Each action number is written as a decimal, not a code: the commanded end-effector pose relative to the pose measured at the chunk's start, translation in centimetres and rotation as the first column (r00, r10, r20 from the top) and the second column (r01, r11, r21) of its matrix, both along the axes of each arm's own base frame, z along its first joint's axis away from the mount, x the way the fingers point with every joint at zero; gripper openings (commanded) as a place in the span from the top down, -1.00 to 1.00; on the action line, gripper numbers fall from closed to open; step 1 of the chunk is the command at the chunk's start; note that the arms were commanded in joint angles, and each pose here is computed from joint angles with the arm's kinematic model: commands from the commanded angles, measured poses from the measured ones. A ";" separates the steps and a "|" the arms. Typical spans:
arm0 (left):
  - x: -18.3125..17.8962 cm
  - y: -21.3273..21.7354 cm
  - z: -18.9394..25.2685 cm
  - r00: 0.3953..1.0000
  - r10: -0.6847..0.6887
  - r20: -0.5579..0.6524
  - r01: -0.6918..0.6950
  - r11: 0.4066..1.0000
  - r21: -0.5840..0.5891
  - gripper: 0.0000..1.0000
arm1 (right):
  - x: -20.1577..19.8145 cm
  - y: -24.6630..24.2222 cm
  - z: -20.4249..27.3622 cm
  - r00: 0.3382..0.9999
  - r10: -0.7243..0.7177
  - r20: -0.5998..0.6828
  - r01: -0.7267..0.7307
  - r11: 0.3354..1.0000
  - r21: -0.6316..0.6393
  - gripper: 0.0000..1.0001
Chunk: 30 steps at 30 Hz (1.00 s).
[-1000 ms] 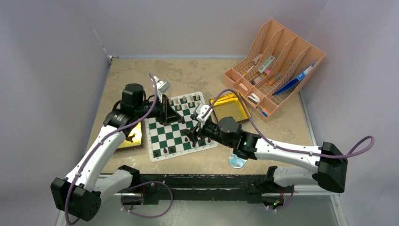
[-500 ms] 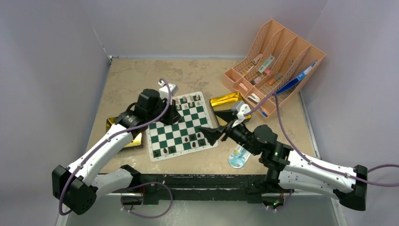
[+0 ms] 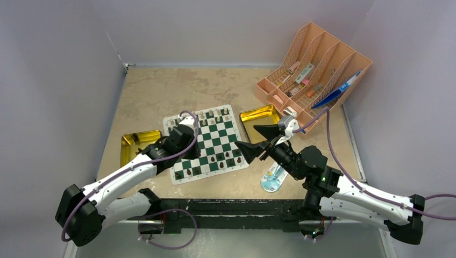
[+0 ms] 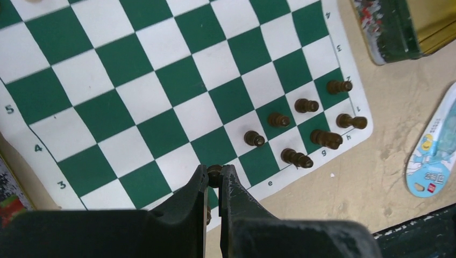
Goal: Set up the chess pieces on the board
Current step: Place the chess piece on the chessboard.
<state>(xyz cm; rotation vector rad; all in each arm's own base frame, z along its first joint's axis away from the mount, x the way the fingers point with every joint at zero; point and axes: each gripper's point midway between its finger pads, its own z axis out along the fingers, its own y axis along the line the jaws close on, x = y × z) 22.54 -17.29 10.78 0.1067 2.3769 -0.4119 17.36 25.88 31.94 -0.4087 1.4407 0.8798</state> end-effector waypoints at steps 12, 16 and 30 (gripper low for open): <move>0.6 -1.1 -3.9 0.994 0.110 -0.011 -0.110 0.994 -0.006 1.00 | 0.6 -0.2 1.0 0.999 -0.037 -0.003 0.037 0.999 0.038 -0.97; 0.7 -1.2 -4.1 0.994 0.109 0.010 -0.109 0.994 -0.022 1.00 | 0.6 -0.2 0.9 0.999 -0.039 -0.003 0.039 0.999 0.035 -0.97; 0.6 -2.2 -4.9 0.997 0.080 -0.004 -0.081 0.996 -0.035 1.00 | 0.6 -0.2 1.1 0.999 -0.038 -0.001 0.038 0.998 0.043 -0.97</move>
